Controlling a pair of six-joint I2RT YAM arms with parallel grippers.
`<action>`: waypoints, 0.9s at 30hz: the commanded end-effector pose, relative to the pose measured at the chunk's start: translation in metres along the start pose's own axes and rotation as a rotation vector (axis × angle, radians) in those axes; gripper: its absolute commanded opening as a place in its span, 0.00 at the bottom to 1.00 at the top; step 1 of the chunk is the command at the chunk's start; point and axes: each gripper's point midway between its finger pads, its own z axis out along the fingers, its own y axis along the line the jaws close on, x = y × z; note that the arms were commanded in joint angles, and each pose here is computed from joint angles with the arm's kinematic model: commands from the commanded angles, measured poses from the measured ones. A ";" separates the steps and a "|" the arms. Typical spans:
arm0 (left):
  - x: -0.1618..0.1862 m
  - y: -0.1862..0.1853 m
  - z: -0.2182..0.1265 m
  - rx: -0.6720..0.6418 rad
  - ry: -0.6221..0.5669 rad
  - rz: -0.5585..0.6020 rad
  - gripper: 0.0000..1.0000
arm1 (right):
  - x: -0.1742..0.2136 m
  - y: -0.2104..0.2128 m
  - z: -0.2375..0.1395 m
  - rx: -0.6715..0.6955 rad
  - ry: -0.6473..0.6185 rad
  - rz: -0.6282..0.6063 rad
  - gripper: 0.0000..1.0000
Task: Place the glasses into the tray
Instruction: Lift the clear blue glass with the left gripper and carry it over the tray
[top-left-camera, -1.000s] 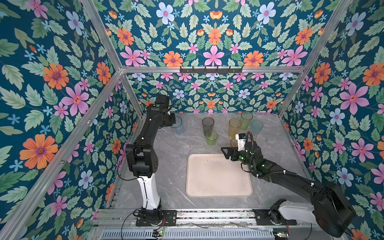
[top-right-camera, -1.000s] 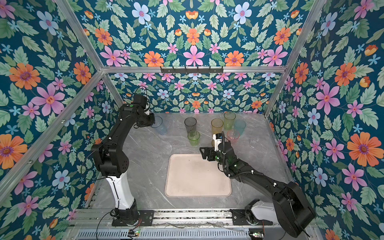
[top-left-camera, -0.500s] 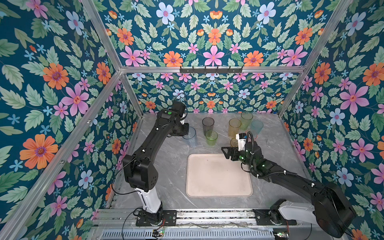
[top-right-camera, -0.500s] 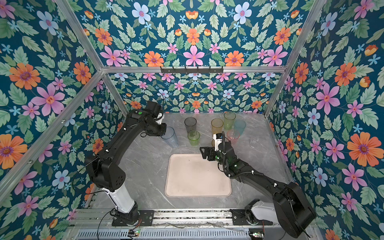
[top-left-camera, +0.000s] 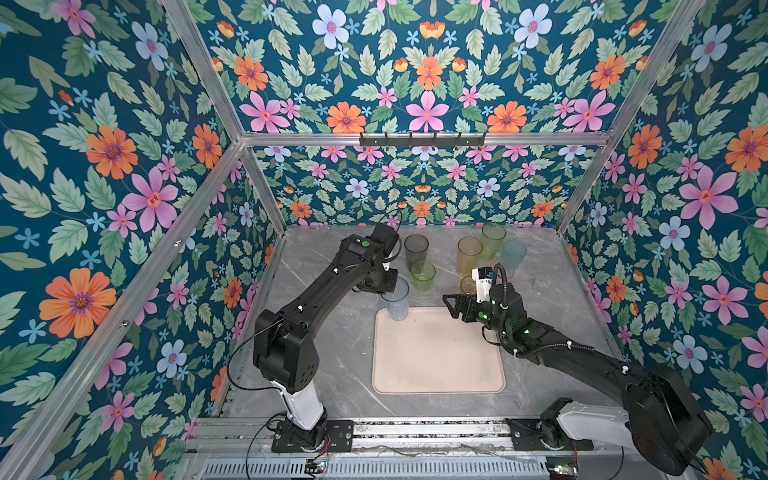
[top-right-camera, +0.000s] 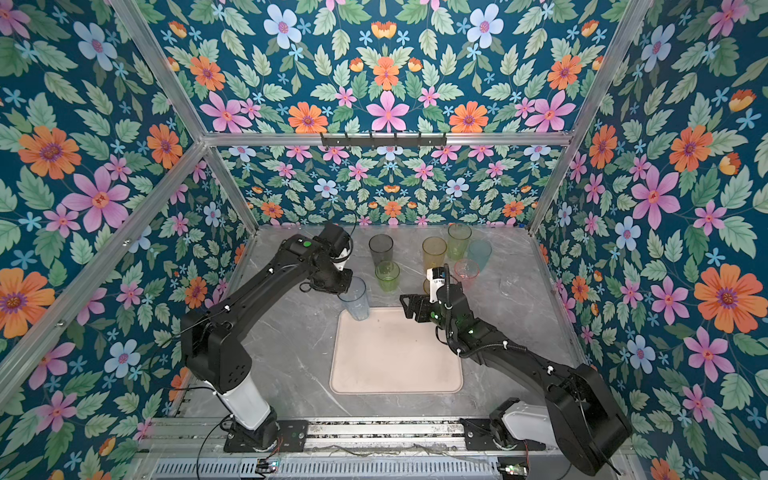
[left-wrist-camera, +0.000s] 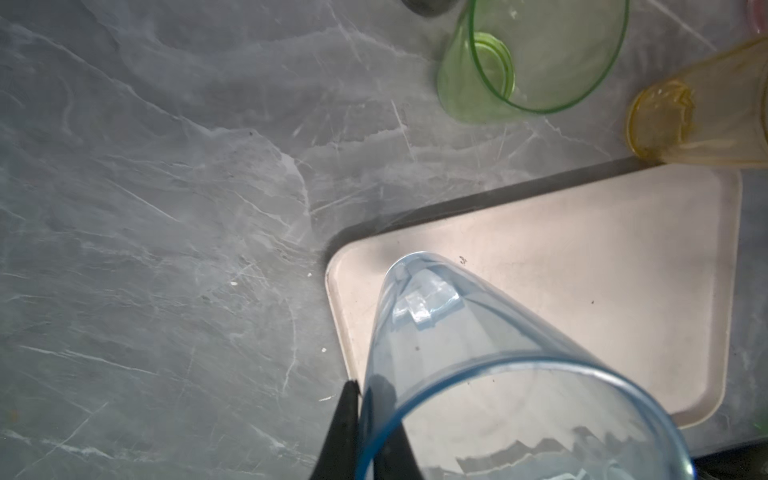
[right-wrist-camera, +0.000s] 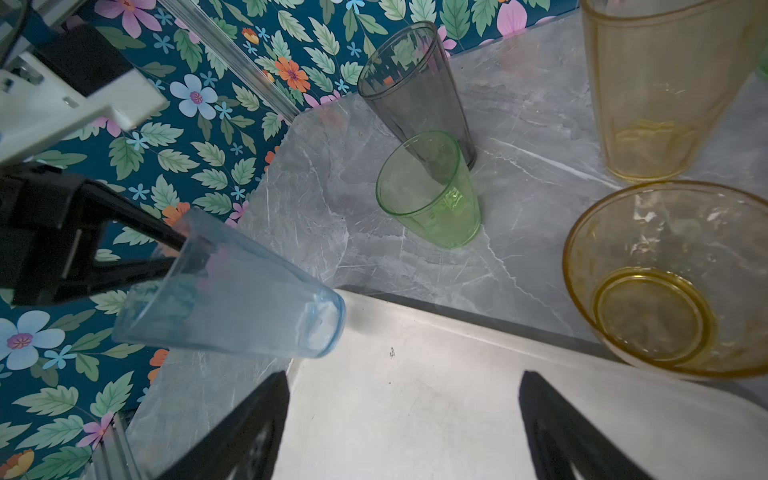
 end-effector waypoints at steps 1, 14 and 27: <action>0.001 -0.001 0.002 -0.021 -0.025 -0.017 0.00 | -0.003 0.002 0.001 -0.006 -0.006 0.000 0.88; 0.015 0.008 0.018 -0.064 -0.007 -0.031 0.00 | -0.002 0.002 0.001 -0.005 -0.006 0.002 0.88; 0.023 0.013 0.026 -0.091 0.019 -0.034 0.00 | -0.002 0.002 0.002 -0.005 -0.001 0.002 0.88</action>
